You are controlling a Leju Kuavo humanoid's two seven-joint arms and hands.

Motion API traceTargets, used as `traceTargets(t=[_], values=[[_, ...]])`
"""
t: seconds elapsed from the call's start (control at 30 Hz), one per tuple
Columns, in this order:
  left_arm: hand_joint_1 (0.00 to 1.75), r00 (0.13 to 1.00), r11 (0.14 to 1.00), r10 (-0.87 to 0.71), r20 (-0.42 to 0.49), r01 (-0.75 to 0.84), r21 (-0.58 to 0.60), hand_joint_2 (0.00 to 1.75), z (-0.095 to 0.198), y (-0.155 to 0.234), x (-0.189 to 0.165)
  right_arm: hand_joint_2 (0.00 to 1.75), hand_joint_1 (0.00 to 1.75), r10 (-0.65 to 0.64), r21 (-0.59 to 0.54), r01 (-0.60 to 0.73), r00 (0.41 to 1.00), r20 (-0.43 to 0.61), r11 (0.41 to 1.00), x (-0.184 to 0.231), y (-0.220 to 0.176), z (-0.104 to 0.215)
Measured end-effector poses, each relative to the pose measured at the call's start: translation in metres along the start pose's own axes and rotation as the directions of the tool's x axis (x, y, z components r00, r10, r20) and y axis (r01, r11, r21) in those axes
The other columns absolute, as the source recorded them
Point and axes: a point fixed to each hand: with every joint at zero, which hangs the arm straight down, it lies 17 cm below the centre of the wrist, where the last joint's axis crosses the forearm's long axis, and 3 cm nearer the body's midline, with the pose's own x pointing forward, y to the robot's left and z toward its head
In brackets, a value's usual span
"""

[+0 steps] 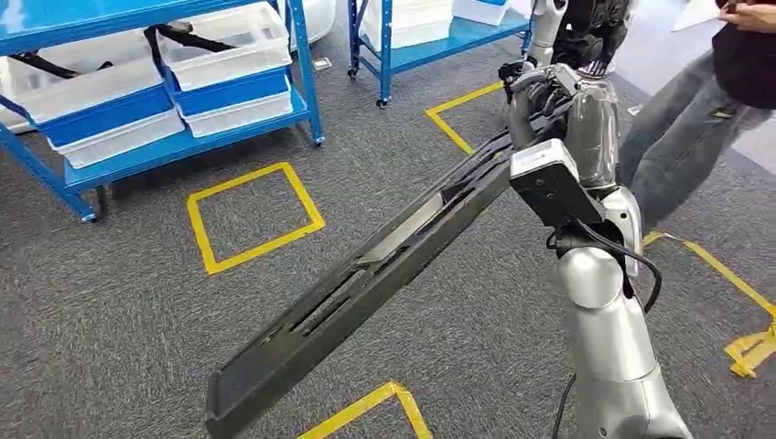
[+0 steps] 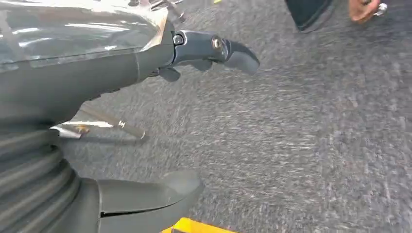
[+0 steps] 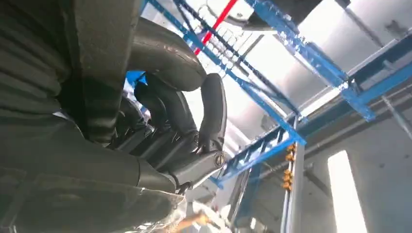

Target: Take the parts from the cabinet and place them on the table.

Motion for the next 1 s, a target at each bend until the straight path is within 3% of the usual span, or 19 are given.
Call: traceTargets(t=[0.43, 0.8, 1.0], values=[[0.0, 0.999, 0.999, 0.032, -0.014, -0.031, 0.037, 1.75, -0.004, 0.013, -0.005, 1.75, 1.55, -0.094, -0.055, 0.096, 0.995, 0.031, 0.994, 0.005, -0.004, 0.004], [0.0, 0.976, 0.98, 0.152, -0.158, -0.128, 0.149, 1.75, -0.002, 0.031, -0.043, 1.75, 1.55, -0.349, -0.119, 0.359, 0.932, 0.097, 0.926, 0.044, 0.0, -0.019], [0.0, 0.955, 0.967, 0.211, -0.208, -0.173, 0.186, 1.75, 0.008, 0.024, -0.056, 1.75, 1.55, -0.392, -0.155, 0.402, 0.916, 0.091, 0.903, 0.021, -0.017, -0.017]])
